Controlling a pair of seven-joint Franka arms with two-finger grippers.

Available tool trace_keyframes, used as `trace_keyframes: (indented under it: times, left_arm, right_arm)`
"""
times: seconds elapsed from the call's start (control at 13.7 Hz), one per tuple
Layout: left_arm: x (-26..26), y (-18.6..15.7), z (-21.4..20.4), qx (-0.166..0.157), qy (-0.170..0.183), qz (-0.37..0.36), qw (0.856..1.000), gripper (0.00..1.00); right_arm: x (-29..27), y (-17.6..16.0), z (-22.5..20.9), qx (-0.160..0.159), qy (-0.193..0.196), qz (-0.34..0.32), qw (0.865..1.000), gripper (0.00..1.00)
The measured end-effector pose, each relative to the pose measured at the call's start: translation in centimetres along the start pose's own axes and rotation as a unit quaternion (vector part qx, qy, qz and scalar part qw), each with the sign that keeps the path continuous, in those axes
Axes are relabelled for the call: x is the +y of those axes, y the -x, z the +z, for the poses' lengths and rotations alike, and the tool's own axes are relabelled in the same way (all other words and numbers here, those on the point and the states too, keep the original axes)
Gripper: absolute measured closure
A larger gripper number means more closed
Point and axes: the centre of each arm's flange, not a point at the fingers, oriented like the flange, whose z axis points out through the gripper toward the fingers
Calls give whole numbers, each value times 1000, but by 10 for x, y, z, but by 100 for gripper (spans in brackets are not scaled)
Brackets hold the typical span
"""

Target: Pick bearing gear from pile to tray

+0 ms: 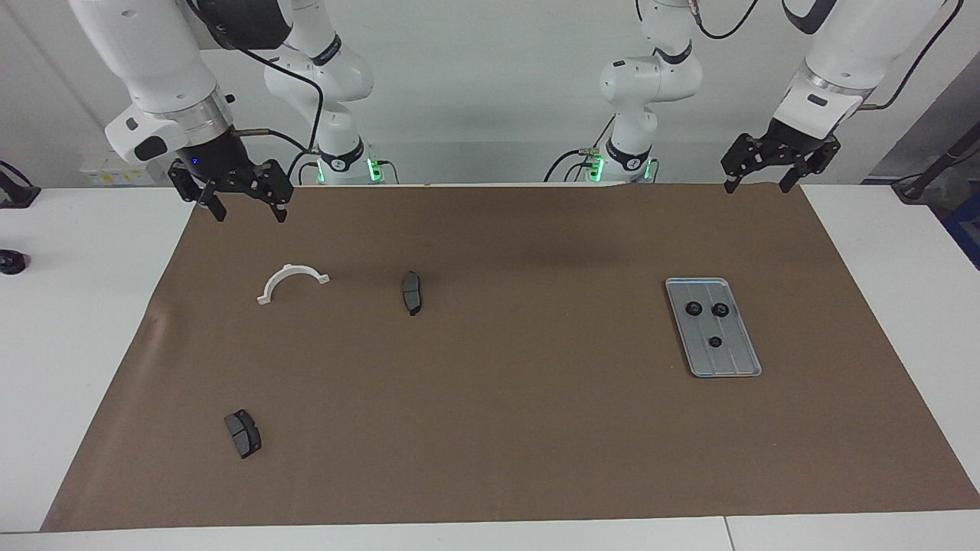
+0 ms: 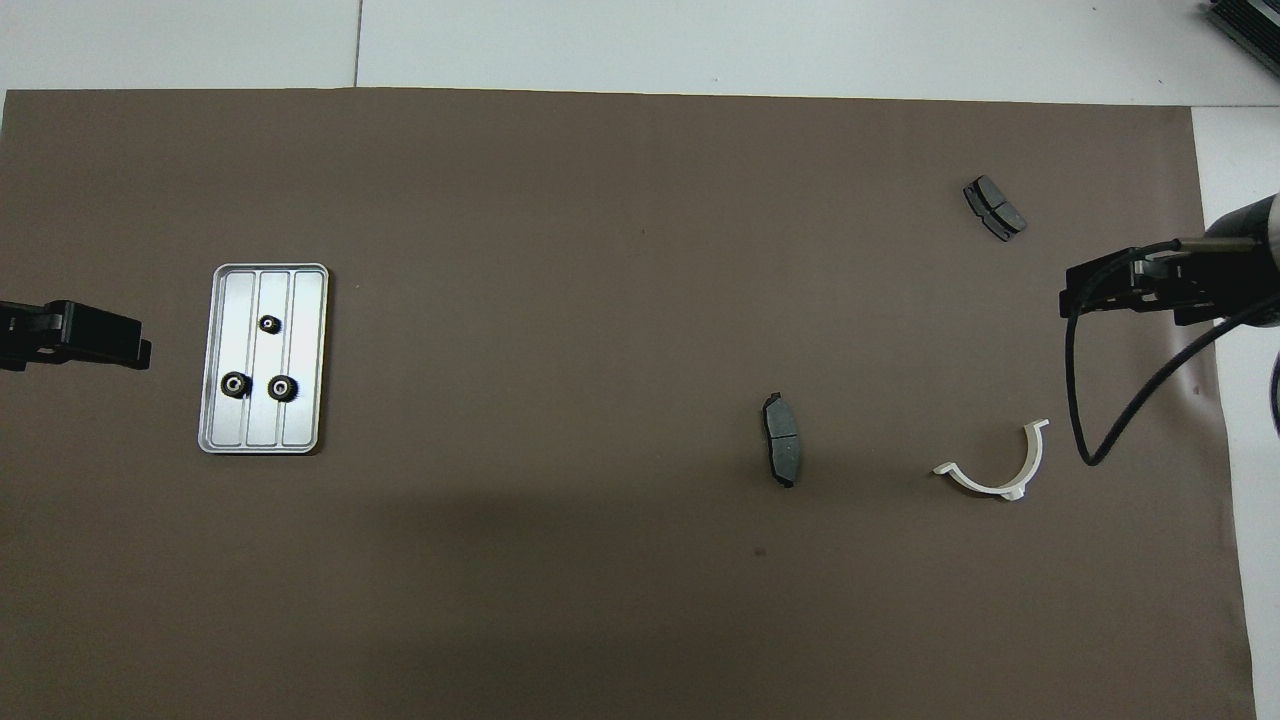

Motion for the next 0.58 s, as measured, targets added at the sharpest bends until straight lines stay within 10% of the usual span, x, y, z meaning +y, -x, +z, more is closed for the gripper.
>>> trace_keyframes:
  times: [0.58]
  left_arm:
    - [1, 0, 0, -1, 5, 1, 1000, 0]
  right_arm:
    - [1, 0, 0, -1, 0, 1, 1000, 0]
